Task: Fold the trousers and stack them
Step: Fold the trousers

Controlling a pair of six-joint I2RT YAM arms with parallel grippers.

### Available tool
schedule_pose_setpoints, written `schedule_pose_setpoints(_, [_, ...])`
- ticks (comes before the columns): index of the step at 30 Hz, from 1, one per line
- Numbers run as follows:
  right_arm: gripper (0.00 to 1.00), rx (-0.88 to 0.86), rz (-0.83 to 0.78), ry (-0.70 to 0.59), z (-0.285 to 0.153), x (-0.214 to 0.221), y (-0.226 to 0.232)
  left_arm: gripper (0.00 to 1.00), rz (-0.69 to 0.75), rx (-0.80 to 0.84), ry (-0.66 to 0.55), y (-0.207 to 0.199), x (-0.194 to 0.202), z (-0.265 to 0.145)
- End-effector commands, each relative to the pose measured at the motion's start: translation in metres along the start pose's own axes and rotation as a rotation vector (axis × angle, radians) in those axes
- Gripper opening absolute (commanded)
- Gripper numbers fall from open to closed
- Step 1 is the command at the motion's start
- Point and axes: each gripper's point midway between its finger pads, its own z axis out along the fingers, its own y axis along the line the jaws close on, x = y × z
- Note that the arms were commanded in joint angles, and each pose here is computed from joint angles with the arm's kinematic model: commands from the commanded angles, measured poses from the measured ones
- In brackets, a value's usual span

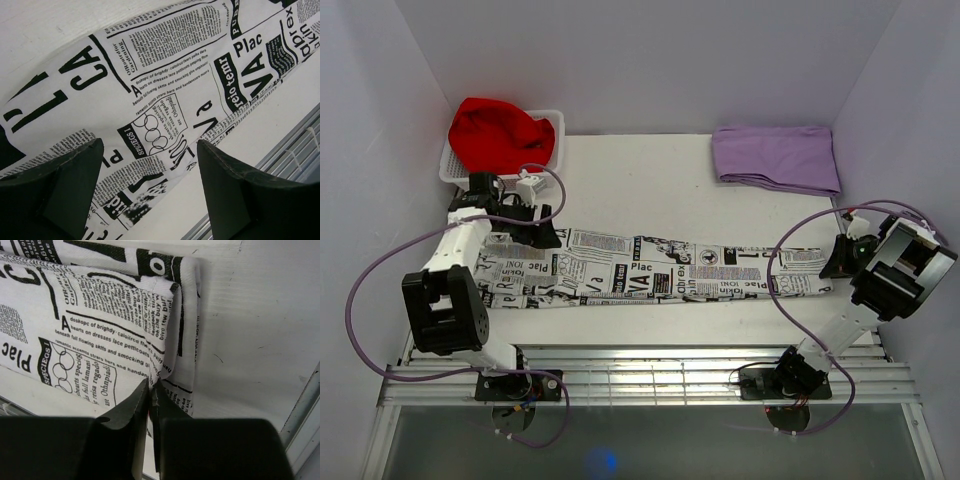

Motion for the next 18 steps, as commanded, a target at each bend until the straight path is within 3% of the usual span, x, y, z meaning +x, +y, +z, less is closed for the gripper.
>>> schedule_pose_setpoints(1, [0.08, 0.013, 0.007, -0.044, -0.003, -0.012, -0.005, 0.86, -0.06, -0.04, -0.008, 0.01, 0.0, -0.005])
schedule_pose_setpoints(5, [0.08, 0.001, -0.033, -0.115, -0.033, -0.038, 0.011, 0.85, -0.149, -0.105, 0.043, 0.035, 0.031, -0.007])
schedule_pose_setpoints(9, [0.08, 0.097, -0.124, -0.188, -0.064, -0.064, 0.008, 0.83, -0.194, -0.124, 0.053, 0.049, 0.052, -0.014])
schedule_pose_setpoints(18, [0.08, 0.206, -0.112, -0.054, -0.017, -0.028, -0.04, 0.83, -0.206, -0.233, 0.058, 0.085, 0.067, -0.071])
